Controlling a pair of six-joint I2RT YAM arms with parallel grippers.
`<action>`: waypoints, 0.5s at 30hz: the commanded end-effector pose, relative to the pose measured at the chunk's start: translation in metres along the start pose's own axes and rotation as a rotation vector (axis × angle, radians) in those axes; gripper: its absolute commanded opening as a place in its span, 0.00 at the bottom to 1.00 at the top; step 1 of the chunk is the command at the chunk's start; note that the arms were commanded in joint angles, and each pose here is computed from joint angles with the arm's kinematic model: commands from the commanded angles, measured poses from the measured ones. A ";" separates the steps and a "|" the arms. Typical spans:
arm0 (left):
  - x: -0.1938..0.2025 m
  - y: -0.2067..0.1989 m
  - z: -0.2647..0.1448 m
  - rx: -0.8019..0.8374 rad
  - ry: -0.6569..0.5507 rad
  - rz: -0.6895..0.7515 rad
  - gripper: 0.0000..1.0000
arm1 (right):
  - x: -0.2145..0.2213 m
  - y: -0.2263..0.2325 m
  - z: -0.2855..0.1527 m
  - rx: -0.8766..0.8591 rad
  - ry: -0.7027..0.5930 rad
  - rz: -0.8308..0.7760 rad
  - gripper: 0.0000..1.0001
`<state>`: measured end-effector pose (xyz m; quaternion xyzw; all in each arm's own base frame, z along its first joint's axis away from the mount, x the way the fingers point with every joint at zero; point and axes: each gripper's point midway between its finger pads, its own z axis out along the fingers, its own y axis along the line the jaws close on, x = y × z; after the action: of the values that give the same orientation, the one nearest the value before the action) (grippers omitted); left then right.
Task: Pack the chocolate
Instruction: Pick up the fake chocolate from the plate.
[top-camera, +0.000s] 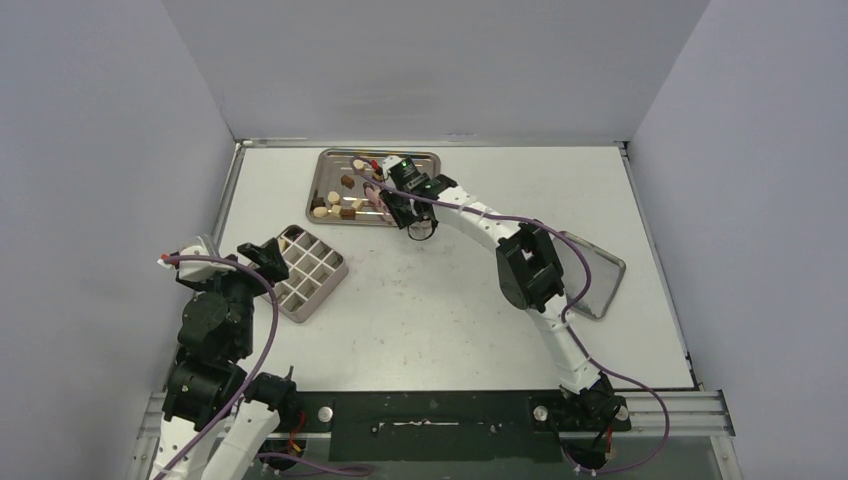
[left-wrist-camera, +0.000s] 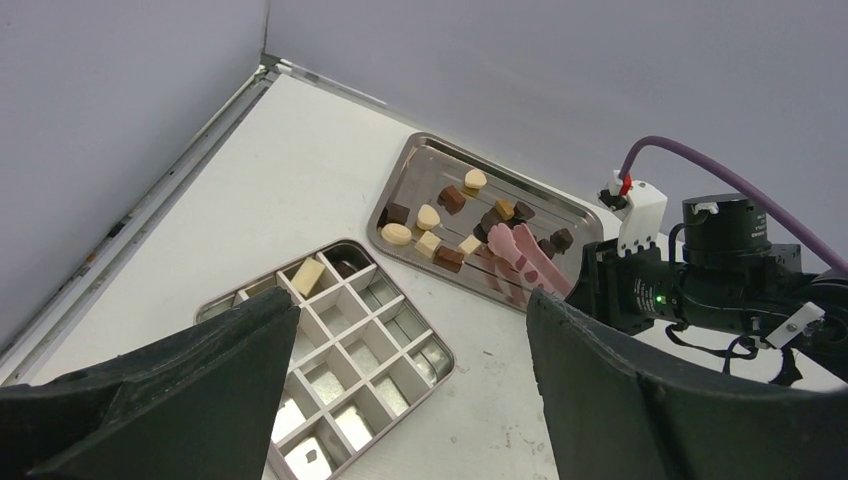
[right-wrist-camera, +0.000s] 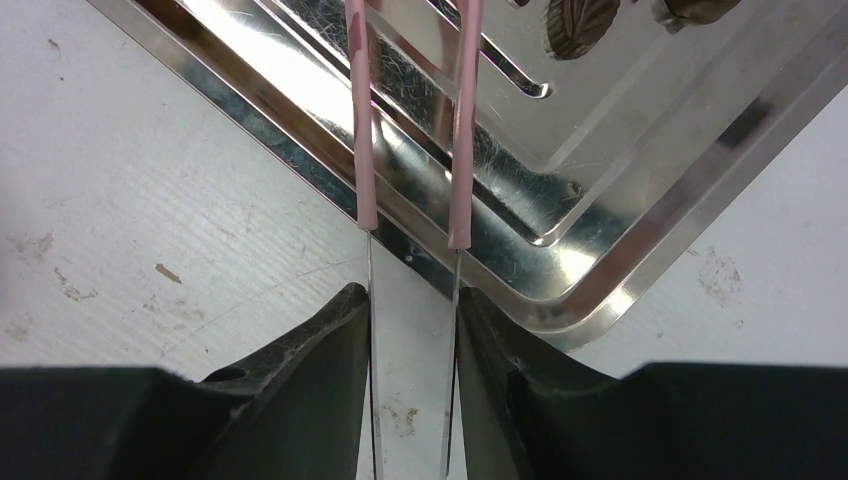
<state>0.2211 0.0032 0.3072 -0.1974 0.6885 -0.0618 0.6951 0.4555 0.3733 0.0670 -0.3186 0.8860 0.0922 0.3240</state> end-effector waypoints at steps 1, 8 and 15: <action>-0.013 -0.001 -0.001 0.003 -0.047 -0.014 0.82 | -0.044 -0.005 -0.046 0.055 -0.133 0.017 0.31; -0.014 -0.001 -0.002 0.003 -0.051 -0.021 0.82 | -0.054 0.006 -0.069 0.043 -0.182 0.025 0.30; -0.020 -0.002 -0.004 0.004 -0.060 -0.034 0.82 | -0.066 0.022 -0.088 0.006 -0.236 0.044 0.30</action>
<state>0.2201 0.0053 0.3081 -0.2015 0.6859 -0.0591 0.6967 0.4352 0.3779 0.1076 -0.3092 0.8770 0.0966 0.3548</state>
